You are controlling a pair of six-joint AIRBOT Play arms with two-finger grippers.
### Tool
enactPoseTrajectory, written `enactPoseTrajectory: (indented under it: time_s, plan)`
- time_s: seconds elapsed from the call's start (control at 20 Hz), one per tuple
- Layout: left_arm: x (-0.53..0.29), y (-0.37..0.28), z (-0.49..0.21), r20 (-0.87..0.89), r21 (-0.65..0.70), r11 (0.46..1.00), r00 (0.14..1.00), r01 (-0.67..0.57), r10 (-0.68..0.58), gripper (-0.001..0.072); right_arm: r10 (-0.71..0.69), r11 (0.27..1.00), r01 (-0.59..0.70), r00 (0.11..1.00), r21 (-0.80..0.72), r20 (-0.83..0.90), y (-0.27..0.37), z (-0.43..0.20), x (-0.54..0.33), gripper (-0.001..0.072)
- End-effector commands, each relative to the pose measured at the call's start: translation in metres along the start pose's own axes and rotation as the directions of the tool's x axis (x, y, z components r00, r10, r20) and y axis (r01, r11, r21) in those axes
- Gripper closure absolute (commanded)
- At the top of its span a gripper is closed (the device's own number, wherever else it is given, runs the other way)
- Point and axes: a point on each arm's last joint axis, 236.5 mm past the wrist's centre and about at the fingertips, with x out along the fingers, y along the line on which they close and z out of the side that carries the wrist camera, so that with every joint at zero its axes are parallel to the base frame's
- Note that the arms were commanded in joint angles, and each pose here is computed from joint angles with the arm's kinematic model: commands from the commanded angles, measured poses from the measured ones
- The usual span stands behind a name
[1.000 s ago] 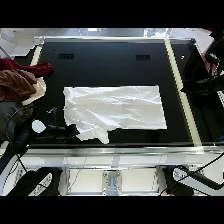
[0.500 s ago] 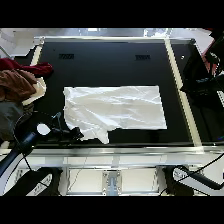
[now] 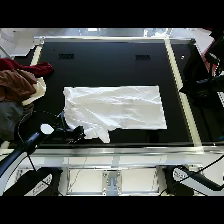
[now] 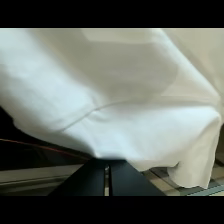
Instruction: Fold the shirts.
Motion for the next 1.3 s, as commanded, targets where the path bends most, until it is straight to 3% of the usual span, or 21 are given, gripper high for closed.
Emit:
enactPoseTrajectory:
  time_s: [0.0, 0.2, 0.3, 0.5, 1.2, 1.25]
  plan:
    - [-0.018, -0.019, 0.008, 0.064, 0.040, 0.997, 0.996, 0.060, -0.063, 0.0698, -0.038, 0.999, 0.039, 0.996, 0.003, -0.077, -0.014, -0.038, 0.004, 0.0530]
    - [-0.065, -0.046, 0.019, 0.203, 0.096, 0.985, 0.966, 0.143, -0.160, 0.0699, 0.039, 0.970, -0.018, 0.996, 0.243, -0.082, -0.025, -0.120, 0.040, 0.0500]
    - [-0.076, -0.049, 0.020, 0.242, 0.112, 0.983, 0.955, 0.147, -0.171, 0.0699, 0.150, 0.916, -0.107, 0.985, 0.386, -0.081, -0.008, -0.157, 0.064, 0.0363]
    - [-0.077, -0.046, 0.016, 0.231, 0.115, 0.984, 0.960, 0.133, -0.156, 0.0700, 0.220, 0.853, -0.126, 0.967, 0.507, -0.130, 0.001, -0.201, 0.105, 0.0362]
    - [-0.074, -0.036, 0.011, 0.208, 0.138, 0.987, 0.972, 0.084, -0.112, 0.0699, 0.197, 0.754, -0.112, 0.979, 0.647, -0.060, -0.022, -0.185, 0.147, 0.0365]
    - [-0.074, -0.036, 0.011, 0.208, 0.138, 0.987, 0.972, 0.084, -0.112, 0.0699, 0.201, 0.748, -0.111, 0.977, 0.654, -0.064, -0.022, -0.186, 0.149, 0.0432]
